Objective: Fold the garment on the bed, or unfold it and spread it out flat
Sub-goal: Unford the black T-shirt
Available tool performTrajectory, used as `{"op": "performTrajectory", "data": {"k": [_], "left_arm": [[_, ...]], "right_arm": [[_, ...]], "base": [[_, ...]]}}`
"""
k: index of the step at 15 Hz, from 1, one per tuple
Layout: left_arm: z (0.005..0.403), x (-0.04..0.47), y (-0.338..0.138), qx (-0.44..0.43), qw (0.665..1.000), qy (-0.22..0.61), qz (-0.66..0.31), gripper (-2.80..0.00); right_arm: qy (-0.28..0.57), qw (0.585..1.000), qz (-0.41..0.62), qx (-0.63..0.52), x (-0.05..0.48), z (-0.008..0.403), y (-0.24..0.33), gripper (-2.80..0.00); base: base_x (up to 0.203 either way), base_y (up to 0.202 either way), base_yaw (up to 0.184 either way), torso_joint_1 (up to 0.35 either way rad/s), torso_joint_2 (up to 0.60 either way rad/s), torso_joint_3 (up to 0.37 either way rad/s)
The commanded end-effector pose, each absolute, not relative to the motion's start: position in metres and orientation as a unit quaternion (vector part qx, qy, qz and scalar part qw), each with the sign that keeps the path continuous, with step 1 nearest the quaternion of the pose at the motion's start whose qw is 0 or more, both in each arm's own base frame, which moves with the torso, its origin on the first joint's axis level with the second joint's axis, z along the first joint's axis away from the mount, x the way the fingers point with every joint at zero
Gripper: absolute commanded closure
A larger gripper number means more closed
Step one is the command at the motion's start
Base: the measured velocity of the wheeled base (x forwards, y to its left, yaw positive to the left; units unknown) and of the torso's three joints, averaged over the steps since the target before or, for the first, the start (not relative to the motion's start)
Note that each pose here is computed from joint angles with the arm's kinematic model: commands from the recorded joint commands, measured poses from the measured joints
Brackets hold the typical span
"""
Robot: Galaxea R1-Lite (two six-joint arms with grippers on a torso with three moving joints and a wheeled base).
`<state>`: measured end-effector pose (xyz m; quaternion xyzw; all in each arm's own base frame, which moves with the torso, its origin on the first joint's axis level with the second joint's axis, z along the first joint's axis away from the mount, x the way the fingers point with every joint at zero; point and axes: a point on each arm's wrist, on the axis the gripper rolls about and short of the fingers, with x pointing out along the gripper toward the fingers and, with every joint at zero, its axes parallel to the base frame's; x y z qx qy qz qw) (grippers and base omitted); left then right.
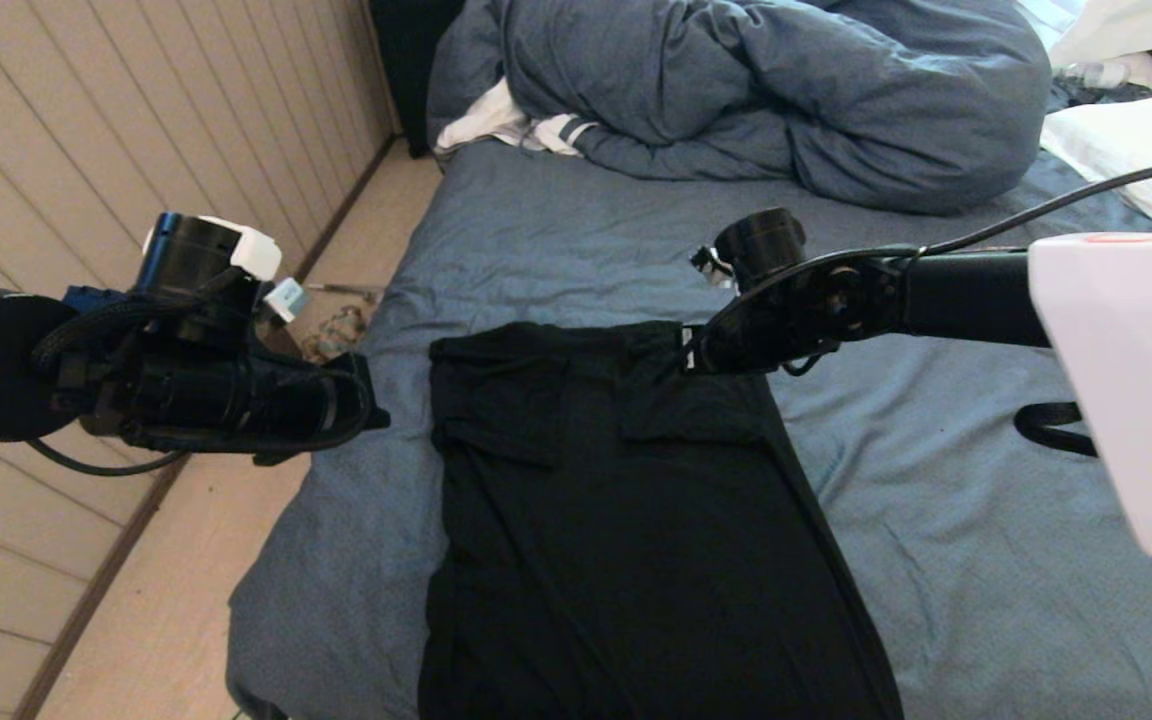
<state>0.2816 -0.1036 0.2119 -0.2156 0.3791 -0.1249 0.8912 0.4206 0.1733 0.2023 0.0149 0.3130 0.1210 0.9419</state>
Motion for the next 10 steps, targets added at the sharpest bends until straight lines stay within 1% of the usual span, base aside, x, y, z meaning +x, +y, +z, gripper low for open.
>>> {"op": "performTrajectory", "data": {"k": [1, 5, 7, 10], "left_arm": [[0.205, 0.281, -0.103, -0.215, 0.887, 0.391, -0.120, 0.00], [0.202, 0.282, -0.104, -0.227, 0.887, 0.384, -0.120, 0.00], [0.197, 0.280, -0.103, -0.230, 0.889, 0.377, -0.122, 0.00], [0.192, 0.278, -0.105, -0.232, 0.895, 0.356, -0.135, 0.00]], "right_arm": [[0.327, 0.937, 0.119, -0.003, 0.426, 0.181, 0.186, -2.80], [0.282, 0.950, 0.136, -0.023, 0.437, 0.173, 0.198, -2.80], [0.288, 0.946, 0.142, -0.032, 0.439, 0.161, 0.206, -2.80], [0.271, 0.952, 0.139, -0.034, 0.445, 0.152, 0.214, -2.80]], "base": [[0.000, 0.000, 0.000, 0.000, 0.00, 0.000], [0.000, 0.000, 0.000, 0.000, 0.00, 0.000], [0.000, 0.000, 0.000, 0.000, 0.00, 0.000], [0.000, 0.000, 0.000, 0.000, 0.00, 0.000]]}}
